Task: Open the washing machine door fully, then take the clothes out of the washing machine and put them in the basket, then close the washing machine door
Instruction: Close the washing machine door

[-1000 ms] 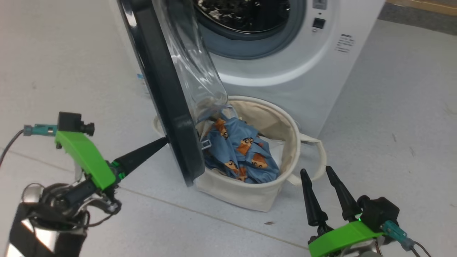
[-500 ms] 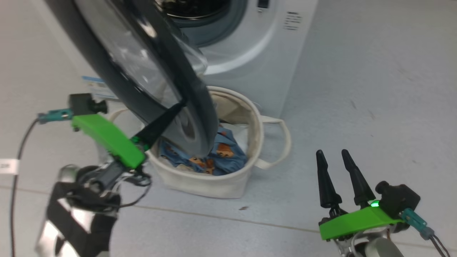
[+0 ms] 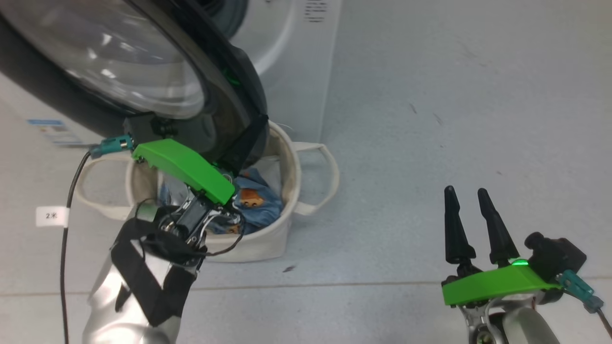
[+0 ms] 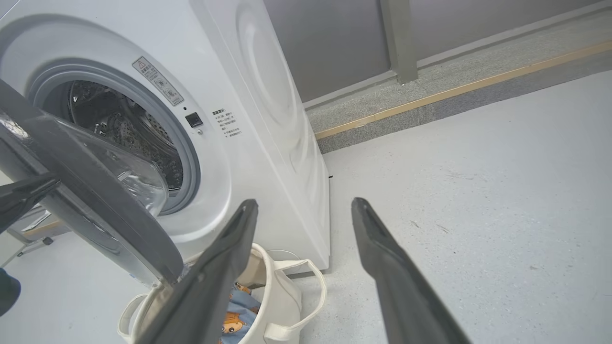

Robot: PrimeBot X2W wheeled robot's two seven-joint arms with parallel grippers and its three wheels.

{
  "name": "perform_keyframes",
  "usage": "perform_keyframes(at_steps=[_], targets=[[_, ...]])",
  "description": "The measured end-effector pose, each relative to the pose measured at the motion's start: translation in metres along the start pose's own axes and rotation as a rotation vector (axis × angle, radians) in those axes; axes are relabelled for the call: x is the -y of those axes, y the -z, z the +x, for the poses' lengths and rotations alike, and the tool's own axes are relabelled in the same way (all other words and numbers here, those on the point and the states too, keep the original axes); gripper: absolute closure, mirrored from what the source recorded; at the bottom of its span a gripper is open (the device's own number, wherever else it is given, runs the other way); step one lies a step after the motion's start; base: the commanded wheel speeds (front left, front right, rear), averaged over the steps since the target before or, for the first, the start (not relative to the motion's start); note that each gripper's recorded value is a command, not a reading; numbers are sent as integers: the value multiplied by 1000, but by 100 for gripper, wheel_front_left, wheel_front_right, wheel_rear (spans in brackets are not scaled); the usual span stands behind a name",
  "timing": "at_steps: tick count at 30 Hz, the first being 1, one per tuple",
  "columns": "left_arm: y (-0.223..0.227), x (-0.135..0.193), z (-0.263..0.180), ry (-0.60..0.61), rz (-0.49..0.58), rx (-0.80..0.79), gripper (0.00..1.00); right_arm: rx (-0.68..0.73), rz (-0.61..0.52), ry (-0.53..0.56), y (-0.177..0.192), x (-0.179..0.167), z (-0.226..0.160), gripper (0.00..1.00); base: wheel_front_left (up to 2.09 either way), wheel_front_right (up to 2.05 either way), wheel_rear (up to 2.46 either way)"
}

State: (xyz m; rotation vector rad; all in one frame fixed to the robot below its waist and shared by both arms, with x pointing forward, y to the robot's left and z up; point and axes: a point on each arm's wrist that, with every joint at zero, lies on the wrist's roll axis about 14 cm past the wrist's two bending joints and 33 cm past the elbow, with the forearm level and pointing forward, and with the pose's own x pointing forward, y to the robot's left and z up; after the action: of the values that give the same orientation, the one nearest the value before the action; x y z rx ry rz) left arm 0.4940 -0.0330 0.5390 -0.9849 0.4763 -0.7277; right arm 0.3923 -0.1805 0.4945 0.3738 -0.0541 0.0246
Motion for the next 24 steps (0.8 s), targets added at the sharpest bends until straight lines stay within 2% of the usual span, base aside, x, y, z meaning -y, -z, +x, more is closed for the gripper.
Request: perform_keyframes(at_steps=[8, 16, 17, 19, 21, 24], targets=[[-7, -21, 26, -47, -25, 108, 100, -2, 11, 69, -1, 20, -9, 0, 0, 0, 0], [5, -37, 9, -100, 84, 78, 100, -10, 31, 49, 4, 14, -3, 0, 0, 0, 0], [6, -43, 3, -118, 112, 76, 100, -10, 34, 40, 4, 11, -2, 0, 0, 0, 0], [8, -56, -11, -165, 196, 73, 94, -12, 37, 17, 5, 4, 1, 0, 0, 0, 0], [8, -70, -27, -212, 266, 95, 100, -15, 43, -9, 7, -5, 3, 0, 0, 0, 0], [-2, -78, -49, -253, 355, 182, 100, -17, 44, -54, 8, -19, 7, 0, 0, 0, 0]])
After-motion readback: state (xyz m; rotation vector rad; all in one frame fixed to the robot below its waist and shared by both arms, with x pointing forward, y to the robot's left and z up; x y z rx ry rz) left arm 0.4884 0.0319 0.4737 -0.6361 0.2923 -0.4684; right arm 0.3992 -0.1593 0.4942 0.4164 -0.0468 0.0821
